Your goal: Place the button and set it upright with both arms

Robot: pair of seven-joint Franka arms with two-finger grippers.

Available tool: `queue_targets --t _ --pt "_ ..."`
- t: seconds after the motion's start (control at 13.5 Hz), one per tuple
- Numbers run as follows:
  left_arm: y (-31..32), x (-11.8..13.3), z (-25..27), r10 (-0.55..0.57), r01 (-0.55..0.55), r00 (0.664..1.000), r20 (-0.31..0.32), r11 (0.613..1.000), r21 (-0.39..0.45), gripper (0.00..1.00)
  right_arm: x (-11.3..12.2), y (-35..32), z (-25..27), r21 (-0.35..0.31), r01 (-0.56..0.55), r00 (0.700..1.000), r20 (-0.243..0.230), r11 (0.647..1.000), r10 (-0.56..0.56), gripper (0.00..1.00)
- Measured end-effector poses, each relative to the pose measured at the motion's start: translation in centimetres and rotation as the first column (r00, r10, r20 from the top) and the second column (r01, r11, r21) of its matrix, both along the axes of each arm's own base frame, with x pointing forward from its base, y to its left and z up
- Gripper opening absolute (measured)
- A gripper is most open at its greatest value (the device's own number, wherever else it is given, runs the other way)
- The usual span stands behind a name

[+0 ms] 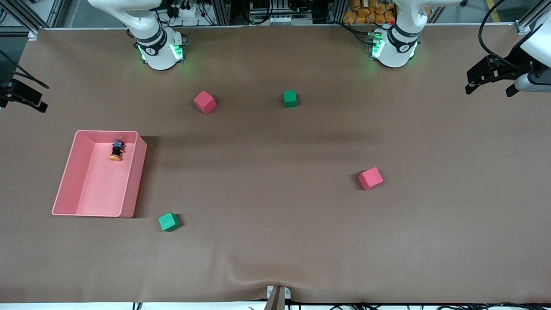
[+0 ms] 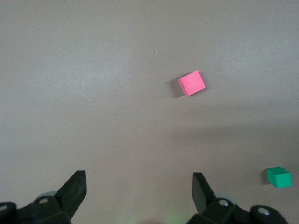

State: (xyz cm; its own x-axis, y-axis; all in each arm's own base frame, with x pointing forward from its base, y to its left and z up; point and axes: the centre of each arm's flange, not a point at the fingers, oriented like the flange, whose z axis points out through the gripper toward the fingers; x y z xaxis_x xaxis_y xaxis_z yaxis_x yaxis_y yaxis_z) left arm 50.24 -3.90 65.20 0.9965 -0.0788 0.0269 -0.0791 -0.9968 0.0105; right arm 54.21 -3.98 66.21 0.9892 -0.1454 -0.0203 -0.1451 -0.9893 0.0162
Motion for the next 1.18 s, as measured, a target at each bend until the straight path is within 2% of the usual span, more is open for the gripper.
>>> queue_targets --t 0.89,1.18 --pt "1.4 0.7 0.5 0.027 -0.027 1.000 0.013 1.000 -0.002 1.00 0.1 0.2 -0.5 0.000 -0.003 1.000 -0.009 1.000 0.003 1.00" --pt "1.5 0.8 1.8 0.029 -0.029 0.999 0.040 1.000 -0.003 1.00 0.3 0.3 -0.7 0.001 -0.007 1.000 -0.012 1.000 0.007 1.00"
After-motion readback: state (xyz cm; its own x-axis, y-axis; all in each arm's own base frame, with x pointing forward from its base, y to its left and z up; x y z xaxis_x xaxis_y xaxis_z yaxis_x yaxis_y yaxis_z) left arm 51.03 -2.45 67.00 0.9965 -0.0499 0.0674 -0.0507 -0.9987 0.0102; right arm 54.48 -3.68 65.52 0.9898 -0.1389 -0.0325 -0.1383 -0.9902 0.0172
